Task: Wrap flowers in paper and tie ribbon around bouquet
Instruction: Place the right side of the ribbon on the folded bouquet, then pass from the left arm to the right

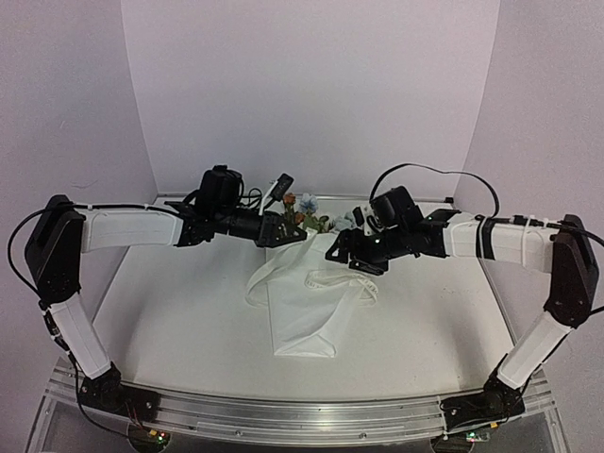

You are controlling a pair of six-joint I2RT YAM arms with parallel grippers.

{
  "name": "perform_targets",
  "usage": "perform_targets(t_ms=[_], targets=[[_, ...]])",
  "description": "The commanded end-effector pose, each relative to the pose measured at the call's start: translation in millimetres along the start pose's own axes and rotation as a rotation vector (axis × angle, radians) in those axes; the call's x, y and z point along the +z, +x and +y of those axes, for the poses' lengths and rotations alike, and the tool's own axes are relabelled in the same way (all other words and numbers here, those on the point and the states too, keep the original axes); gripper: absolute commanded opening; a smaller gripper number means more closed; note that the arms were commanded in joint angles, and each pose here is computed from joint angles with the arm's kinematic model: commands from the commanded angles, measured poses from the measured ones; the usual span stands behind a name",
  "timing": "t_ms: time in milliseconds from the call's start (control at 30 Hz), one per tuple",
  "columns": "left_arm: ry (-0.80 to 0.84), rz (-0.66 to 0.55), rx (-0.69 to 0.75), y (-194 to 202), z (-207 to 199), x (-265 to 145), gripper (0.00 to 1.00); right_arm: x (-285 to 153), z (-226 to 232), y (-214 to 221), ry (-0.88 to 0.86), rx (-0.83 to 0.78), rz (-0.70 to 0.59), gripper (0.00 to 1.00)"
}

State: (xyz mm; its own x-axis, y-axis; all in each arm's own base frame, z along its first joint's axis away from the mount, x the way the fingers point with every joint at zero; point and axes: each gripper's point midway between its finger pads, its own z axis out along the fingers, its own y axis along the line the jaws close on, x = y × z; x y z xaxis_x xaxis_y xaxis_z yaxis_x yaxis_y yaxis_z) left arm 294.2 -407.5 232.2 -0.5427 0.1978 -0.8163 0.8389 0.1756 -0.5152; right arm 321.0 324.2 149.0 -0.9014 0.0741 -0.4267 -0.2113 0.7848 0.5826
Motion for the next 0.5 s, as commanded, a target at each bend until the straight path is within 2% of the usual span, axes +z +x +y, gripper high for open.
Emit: perform_targets(t_ms=[0,100,200,333,467], targets=[[0.098,0.002,0.053,-18.1,-23.9,-1.7,0.00,-1.0,30.0,-18.1,-0.107,-0.250,-0.127,0.70],[0.116,0.006,0.052,-20.7,-28.0,-1.7,0.00,11.9,36.7,-17.2,-0.110,-0.356,-0.144,0.68],[0.126,0.007,0.056,-23.8,-31.3,-2.3,0.00,22.1,47.5,-26.8,-0.134,-0.437,-0.238,0.67],[0.130,0.007,0.058,-27.2,-32.9,-2.5,0.00,37.6,54.2,-40.0,-0.165,-0.449,-0.348,0.69],[0.138,0.006,0.058,-30.6,-34.7,-2.5,0.00,50.8,54.0,-42.2,-0.138,-0.452,-0.387,0.68]])
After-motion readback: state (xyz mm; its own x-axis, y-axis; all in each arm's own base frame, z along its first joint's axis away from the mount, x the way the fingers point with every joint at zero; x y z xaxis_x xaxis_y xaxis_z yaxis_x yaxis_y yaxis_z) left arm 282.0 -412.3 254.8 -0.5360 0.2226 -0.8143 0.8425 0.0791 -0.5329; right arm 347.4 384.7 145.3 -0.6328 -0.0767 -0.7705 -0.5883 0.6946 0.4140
